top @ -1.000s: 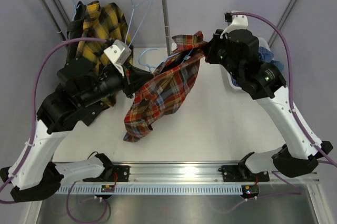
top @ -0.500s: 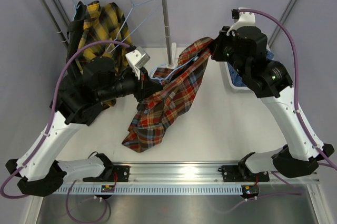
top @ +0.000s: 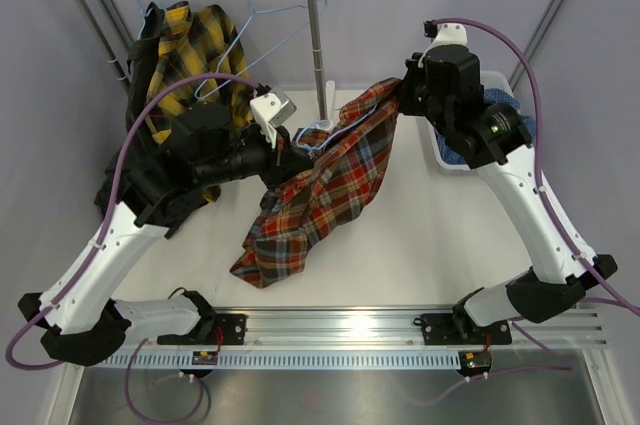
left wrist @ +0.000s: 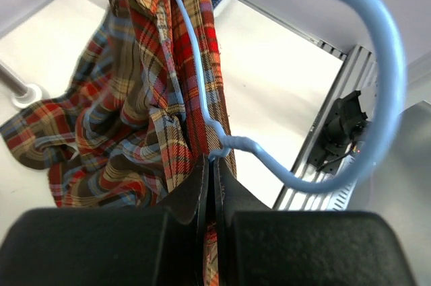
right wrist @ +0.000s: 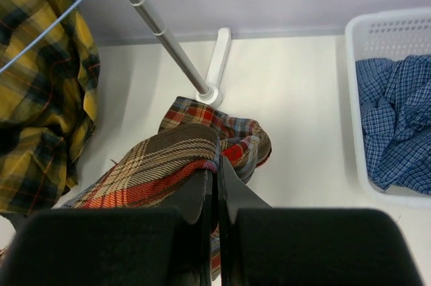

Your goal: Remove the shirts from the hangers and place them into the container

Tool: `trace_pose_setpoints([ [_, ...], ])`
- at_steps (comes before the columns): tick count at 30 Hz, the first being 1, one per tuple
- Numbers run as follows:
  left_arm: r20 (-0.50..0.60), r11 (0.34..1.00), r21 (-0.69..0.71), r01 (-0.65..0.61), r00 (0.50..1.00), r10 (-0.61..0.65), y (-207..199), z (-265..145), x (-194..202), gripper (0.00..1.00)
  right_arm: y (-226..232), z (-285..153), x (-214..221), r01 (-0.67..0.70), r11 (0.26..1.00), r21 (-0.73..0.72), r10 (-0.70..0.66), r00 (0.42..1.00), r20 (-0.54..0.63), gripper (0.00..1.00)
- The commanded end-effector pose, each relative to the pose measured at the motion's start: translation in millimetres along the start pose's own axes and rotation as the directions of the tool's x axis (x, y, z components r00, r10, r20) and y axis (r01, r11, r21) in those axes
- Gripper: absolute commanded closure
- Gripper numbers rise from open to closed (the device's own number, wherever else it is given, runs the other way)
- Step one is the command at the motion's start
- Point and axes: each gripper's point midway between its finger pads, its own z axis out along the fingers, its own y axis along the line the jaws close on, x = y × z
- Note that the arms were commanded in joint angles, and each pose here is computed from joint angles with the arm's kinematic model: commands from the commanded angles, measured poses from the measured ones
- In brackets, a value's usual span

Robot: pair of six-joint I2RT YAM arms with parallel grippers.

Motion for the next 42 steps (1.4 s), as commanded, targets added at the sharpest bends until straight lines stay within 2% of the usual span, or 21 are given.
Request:
trace_pose_setpoints([
  [1,0.087,0.996,0.035,-0.085,0.993,0.081,-19.0,-38.2,-17.9,1.0,-45.9,13.8,1.9,-0.032,0.987,0.154,0.031,0.999,0.01,1.0],
  [3,0.074,0.991,0.074,-0.114,0.991,0.109,-23.8,-37.9,-10.7,1.0,-56.7,18.4,7.2,-0.054,0.986,0.159,0.057,0.998,-0.011,1.0],
  [6,0.042,0.99,0.097,-0.098,0.995,0.094,-25.1,-33.6,3.4,1.0,-59.6,14.0,-6.3,-0.065,0.986,0.155,0.063,0.998,0.018,1.0],
  [12,-0.066,0.995,0.097,-0.011,0.998,0.017,-15.6,-5.4,31.0,1.0,-24.9,-7.5,-45.2,-0.07,0.996,-0.052,0.077,0.989,0.13,1.0],
  [15,-0.092,0.995,0.098,-0.005,0.996,0.014,-12.6,3.9,35.6,1.0,-19.2,-15.7,-59.3,-0.069,0.994,-0.088,0.084,0.981,0.176,1.0],
  [17,-0.094,0.993,0.119,-0.015,0.995,0.026,-15.0,4.8,35.6,1.0,-23.8,-14.3,-61.9,-0.06,0.996,-0.061,0.07,0.98,0.189,1.0],
  [21,-0.099,0.989,0.142,-0.031,0.994,0.045,-17.3,5.7,37.8,1.0,-46.9,-9.5,-65.9,-0.068,0.994,0.084,0.051,0.98,0.19,1.0],
  [29,-0.097,0.994,0.101,-0.049,0.994,0.059,-10.1,3.1,41.7,1.0,-73.4,-12.8,-76.2,-0.121,0.969,0.216,0.066,0.968,0.242,1.0],
  [30,-0.084,0.993,0.095,-0.068,0.994,0.076,-9.5,0.0,39.2,1.0,-81.2,-11.9,-75.0,-0.13,0.959,0.253,0.07,0.969,0.235,1.0],
  [31,-0.071,0.992,0.09,-0.094,0.992,0.1,-9.0,-3.4,36.5,1.0,-87.1,-2.0,-57.7,-0.099,0.952,0.29,0.053,0.986,0.161,1.0],
  [32,-0.043,0.991,0.072,-0.115,0.992,0.118,-8.5,-11.5,30.6,1.0,-90.8,0.3,-55.5,-0.098,0.949,0.299,0.058,0.989,0.139,1.0],
  [36,0.019,0.973,0.075,-0.218,0.976,0.217,-13.5,-30.3,19.9,1.0,-84.0,22.4,-15.5,-0.075,0.963,0.258,0.083,0.996,-0.021,1.0],
  [42,0.078,0.964,0.013,-0.264,0.962,0.263,-11.0,-50.1,9.8,1.0,-85.4,36.2,30.5,-0.027,0.972,0.235,0.077,0.975,-0.209,1.0],
])
